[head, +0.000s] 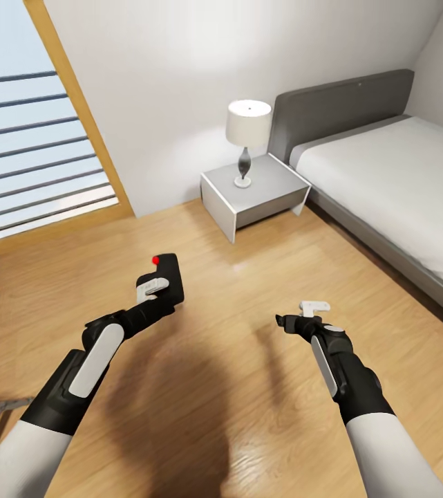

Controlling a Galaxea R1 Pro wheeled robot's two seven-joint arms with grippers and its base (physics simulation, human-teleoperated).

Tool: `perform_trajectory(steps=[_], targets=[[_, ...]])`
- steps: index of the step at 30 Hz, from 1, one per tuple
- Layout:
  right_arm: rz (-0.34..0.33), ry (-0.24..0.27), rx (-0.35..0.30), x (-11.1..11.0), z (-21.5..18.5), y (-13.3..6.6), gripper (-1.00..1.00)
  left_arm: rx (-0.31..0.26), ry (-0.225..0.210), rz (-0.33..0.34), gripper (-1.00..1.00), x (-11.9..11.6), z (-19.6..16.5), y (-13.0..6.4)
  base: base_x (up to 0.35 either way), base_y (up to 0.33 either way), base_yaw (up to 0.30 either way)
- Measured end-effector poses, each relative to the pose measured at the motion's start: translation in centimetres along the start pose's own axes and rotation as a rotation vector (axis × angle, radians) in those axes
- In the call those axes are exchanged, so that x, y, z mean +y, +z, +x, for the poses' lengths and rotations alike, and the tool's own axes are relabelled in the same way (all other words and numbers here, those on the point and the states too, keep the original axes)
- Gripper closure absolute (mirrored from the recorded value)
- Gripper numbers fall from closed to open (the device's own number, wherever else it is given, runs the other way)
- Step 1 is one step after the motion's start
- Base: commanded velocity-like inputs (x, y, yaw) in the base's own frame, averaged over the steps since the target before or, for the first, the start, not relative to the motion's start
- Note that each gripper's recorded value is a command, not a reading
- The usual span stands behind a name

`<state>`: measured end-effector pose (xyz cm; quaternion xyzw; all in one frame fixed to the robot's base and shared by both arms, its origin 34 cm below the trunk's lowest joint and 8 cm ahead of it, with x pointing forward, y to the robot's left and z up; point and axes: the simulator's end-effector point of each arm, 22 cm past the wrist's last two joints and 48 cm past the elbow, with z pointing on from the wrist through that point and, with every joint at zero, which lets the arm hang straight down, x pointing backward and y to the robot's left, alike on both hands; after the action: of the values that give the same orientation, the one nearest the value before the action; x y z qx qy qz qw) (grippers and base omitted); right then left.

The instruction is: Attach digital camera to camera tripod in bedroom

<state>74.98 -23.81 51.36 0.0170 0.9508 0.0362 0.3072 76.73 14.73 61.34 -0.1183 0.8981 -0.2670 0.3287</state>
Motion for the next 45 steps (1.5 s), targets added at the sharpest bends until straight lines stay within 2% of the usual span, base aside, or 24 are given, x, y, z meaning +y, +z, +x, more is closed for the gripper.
perform_trajectory(steps=[12, 45], targets=[[-0.002, -0.001, -0.019, 0.1, -1.0, -0.7, -1.0, -0.016, 0.007, 0.007, 1.0, -0.6, -0.9, -0.6, 0.0, 0.0, 0.0], [-0.004, -0.004, -0.07, 0.9, -7.7, -7.2, -1.0, -0.059, 0.021, 0.032, 1.0, -5.9, -6.6, -5.9, 0.0, 0.0, 0.0]])
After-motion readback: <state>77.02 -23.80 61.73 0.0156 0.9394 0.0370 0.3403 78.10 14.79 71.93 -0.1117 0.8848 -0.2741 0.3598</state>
